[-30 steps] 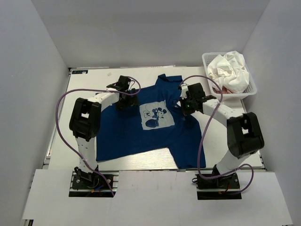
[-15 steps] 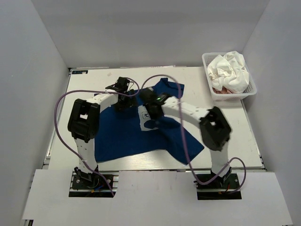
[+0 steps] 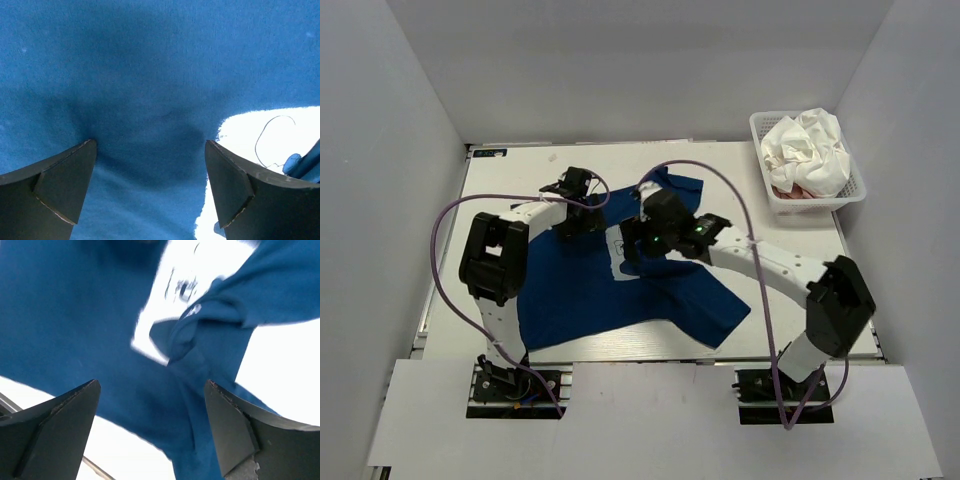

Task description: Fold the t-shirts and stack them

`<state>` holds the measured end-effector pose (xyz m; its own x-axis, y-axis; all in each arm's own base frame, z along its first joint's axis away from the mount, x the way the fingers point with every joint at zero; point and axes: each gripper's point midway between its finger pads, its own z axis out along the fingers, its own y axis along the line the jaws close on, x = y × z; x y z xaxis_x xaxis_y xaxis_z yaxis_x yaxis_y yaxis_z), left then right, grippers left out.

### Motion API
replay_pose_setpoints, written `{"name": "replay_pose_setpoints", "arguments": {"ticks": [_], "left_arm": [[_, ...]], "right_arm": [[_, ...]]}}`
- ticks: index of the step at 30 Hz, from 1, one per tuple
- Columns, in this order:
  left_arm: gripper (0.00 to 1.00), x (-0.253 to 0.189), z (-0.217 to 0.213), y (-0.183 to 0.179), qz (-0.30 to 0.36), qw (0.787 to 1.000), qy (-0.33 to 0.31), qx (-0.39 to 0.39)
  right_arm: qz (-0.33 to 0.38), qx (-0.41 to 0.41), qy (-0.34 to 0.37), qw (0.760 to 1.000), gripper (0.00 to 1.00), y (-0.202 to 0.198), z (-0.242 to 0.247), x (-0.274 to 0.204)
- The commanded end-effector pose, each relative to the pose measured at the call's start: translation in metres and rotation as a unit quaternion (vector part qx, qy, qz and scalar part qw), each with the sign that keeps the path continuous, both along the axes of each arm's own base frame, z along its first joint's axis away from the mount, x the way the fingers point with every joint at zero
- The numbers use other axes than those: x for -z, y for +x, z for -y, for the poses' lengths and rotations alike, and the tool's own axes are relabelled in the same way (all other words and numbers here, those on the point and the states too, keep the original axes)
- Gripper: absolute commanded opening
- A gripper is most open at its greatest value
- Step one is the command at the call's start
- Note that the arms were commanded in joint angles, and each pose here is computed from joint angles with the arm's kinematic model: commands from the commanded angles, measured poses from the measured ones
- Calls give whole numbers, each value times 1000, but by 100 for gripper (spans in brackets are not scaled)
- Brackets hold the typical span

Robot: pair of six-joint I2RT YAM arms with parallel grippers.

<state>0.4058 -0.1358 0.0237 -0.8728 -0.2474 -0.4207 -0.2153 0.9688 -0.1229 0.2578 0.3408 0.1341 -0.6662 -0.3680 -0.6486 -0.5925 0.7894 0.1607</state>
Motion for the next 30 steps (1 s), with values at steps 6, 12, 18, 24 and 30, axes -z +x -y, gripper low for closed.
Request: {"name": "replay_pose_setpoints", "arguments": {"ticks": [6, 12, 18, 24, 30], "left_arm": [[100, 4, -15, -28, -31, 999, 19, 0], [100, 7, -16, -26, -30, 999, 23, -1], [100, 7, -18, -26, -28, 999, 30, 1], [100, 6, -18, -24, -24, 999, 30, 5], [100, 9, -20, -26, -27, 999, 36, 3]], "right_arm": [[-34, 70, 97, 992, 75, 59, 25, 9], [13, 66, -20, 998, 75, 91, 45, 44], [16, 78, -35, 996, 70, 108, 40, 69], [52, 124, -42, 990, 60, 134, 39, 78], [89, 190, -62, 976, 27, 159, 53, 83]]}}
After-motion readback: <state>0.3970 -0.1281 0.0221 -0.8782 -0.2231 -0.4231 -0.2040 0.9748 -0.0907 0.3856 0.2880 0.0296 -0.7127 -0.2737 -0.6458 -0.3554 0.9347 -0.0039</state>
